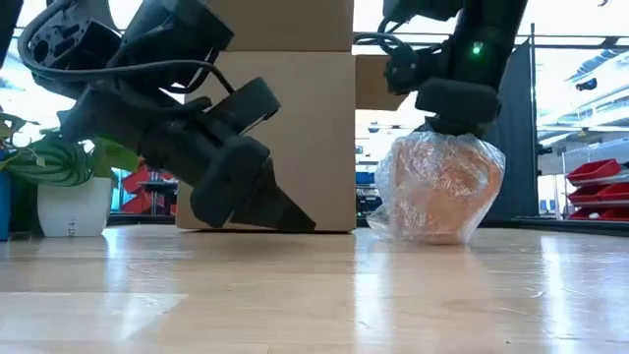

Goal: Wrap mug
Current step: Wrap the orange mug with the bubble wrap

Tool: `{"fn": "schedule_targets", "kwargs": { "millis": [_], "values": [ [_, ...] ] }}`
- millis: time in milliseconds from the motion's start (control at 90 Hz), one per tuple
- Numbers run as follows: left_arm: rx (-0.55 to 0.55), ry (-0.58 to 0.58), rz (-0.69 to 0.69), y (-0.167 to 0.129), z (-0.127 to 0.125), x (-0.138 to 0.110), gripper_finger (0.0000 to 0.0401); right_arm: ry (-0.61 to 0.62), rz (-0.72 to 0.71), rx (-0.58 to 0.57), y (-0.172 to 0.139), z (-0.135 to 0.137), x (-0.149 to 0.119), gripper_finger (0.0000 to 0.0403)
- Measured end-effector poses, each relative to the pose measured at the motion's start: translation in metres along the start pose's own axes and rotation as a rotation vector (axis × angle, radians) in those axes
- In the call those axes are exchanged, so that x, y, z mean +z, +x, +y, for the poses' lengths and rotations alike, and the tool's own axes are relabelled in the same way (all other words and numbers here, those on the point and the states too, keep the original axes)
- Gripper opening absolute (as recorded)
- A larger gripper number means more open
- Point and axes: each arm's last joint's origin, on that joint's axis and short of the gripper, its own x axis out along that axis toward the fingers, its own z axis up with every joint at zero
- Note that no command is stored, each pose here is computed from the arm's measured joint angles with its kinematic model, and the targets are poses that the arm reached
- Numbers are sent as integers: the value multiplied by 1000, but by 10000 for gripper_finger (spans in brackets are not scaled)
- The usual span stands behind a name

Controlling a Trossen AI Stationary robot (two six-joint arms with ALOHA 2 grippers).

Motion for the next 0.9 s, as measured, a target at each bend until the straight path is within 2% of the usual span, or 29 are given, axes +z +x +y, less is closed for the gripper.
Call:
{"fn": "schedule_targets", "kwargs": {
  "millis": [200,300,422,589,778,900],
  "values": [
    [25,7,-14,5,7,3,142,8,-50,59,-36,-3,4,0],
    [36,4,-10,7,10,3,142,34,-144,97,-61,-9,10,0],
    [38,3,-9,8,11,3,142,62,-205,93,-69,-14,13,0],
    [41,2,-8,8,11,2,142,59,-189,59,-57,-11,16,0],
    [130,-4,-28,8,14,2,142,2,-164,-8,-20,7,23,0],
    [139,-2,-32,8,14,3,142,-75,-157,-38,6,19,29,0]
  ]
}}
